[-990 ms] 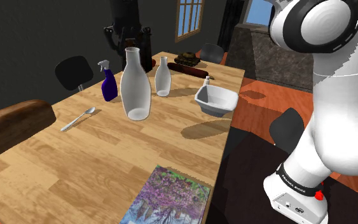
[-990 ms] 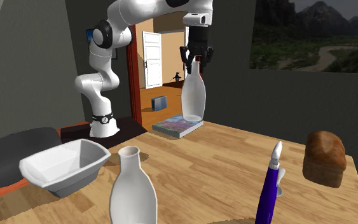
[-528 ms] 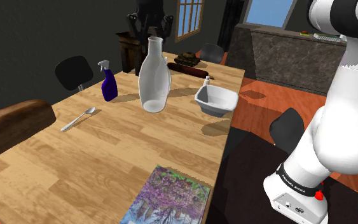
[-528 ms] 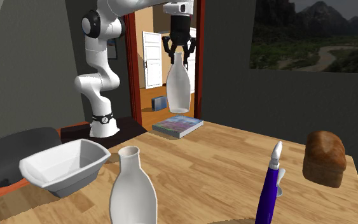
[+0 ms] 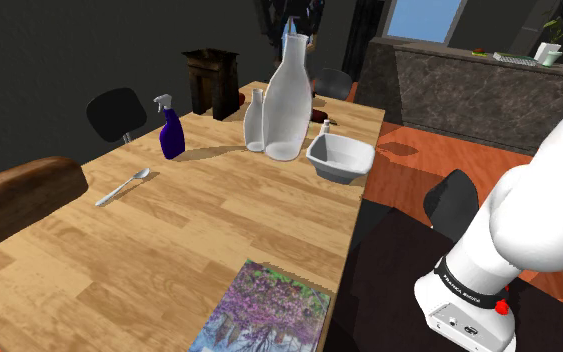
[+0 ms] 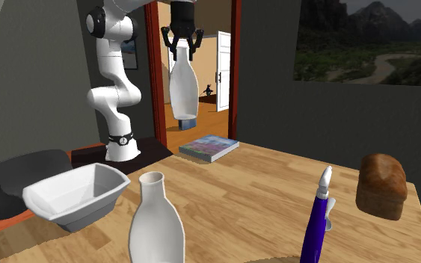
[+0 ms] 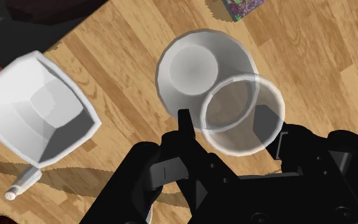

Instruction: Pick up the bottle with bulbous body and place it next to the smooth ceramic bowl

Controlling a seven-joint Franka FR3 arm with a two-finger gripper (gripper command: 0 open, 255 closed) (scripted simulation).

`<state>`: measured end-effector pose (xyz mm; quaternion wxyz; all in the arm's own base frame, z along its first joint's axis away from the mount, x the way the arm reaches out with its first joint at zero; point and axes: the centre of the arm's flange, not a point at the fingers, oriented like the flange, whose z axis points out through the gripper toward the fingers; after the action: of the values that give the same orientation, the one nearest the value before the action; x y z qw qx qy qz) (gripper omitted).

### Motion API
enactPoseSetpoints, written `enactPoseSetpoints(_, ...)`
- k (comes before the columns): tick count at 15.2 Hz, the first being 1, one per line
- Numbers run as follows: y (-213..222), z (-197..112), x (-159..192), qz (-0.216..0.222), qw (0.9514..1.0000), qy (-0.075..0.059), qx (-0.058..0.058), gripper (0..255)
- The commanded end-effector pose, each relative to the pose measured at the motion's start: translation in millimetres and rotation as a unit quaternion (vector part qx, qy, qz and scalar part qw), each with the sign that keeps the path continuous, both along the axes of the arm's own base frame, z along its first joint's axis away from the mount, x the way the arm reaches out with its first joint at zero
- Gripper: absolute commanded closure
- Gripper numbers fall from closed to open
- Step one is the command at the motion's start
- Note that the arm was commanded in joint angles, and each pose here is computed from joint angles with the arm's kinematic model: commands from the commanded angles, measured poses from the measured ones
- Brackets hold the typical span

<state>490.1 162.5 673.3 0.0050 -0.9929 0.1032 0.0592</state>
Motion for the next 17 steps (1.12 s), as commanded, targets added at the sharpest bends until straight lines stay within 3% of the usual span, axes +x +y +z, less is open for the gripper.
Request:
enactPoseSetpoints(1, -19, 11, -17, 0.0, 1.0, 0.0, 0.0, 255)
enactPoseSetpoints(12, -118, 74, -101, 0.0, 1.0, 0.0, 0.0, 255)
enactPoseSetpoints(17, -118, 47, -101, 0.0, 1.0, 0.0, 0.0, 255)
